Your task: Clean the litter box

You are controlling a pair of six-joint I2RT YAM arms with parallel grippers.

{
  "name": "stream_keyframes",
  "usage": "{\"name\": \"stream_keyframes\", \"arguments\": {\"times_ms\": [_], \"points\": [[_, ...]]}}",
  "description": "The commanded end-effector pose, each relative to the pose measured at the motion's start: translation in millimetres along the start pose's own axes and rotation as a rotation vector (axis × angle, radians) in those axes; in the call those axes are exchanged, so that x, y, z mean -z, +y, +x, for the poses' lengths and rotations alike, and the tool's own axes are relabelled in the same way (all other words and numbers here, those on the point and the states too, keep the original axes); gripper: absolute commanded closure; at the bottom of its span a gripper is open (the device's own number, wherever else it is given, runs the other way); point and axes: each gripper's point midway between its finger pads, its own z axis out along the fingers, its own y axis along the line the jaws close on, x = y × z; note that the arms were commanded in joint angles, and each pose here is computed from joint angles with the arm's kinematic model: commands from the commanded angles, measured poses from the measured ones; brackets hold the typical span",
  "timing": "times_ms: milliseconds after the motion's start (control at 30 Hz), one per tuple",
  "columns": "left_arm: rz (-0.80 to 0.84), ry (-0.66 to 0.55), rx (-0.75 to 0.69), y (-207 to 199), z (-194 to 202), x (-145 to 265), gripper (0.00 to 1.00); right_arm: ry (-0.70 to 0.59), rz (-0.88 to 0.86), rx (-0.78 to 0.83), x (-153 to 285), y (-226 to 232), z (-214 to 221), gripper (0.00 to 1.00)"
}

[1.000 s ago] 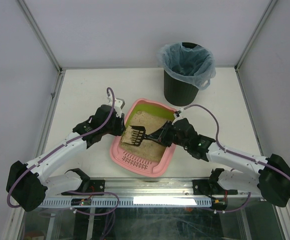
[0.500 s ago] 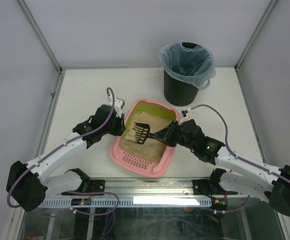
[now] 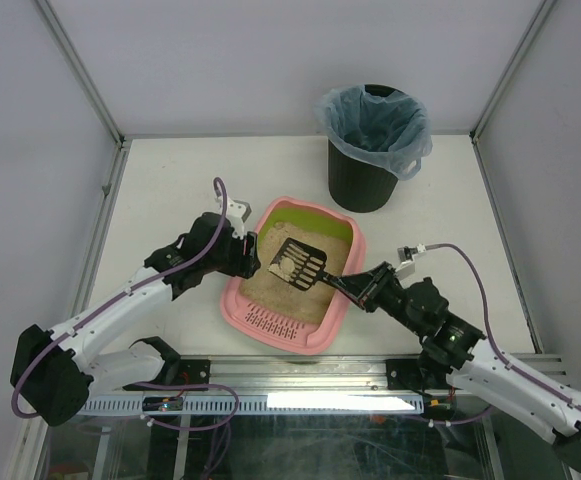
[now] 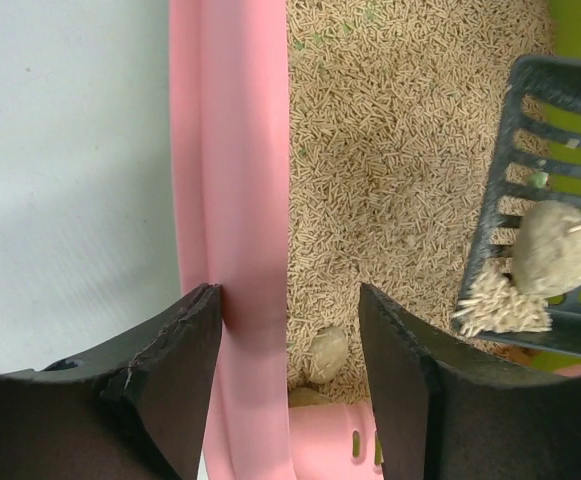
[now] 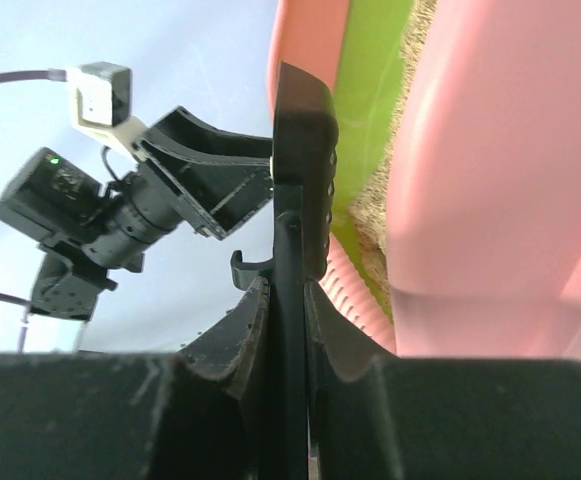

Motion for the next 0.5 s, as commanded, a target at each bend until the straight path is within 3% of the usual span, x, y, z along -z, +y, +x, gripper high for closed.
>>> {"name": "stream_keyframes", "arguments": {"times_ms": [0,133,233,300,367,467], "points": [[0.076,-0.02,0.025,-15.6,-2.5,10.2,0.43,-0.076,-0.186,-0.071,8.8,43.9,-17.1,1.0],[0.062,-0.05,0.032,-11.9,-8.4,14.4,0.42,-0.149,-0.136,-0.073,19.9,38.6,-32.0,1.0],[0.053,-0.073,0.038,-10.3,-12.8,18.1,0.42,-0.153,-0.206,-0.139,19.6,41.7,-32.0,1.0],[0.048,-0.082,0.041,-8.8,-14.9,19.4,0.42,-0.098,-0.153,-0.06,15.9,43.8,-23.0,1.0],[0.049,-0.083,0.04,-8.8,-14.8,19.7,0.41,-0.153,-0.07,-0.031,20.4,37.2,-34.9,1.0],[0.049,-0.089,0.039,-9.0,-16.1,20.9,0.41,-0.163,-0.233,-0.115,24.0,55.4,-36.0,1.0]]}}
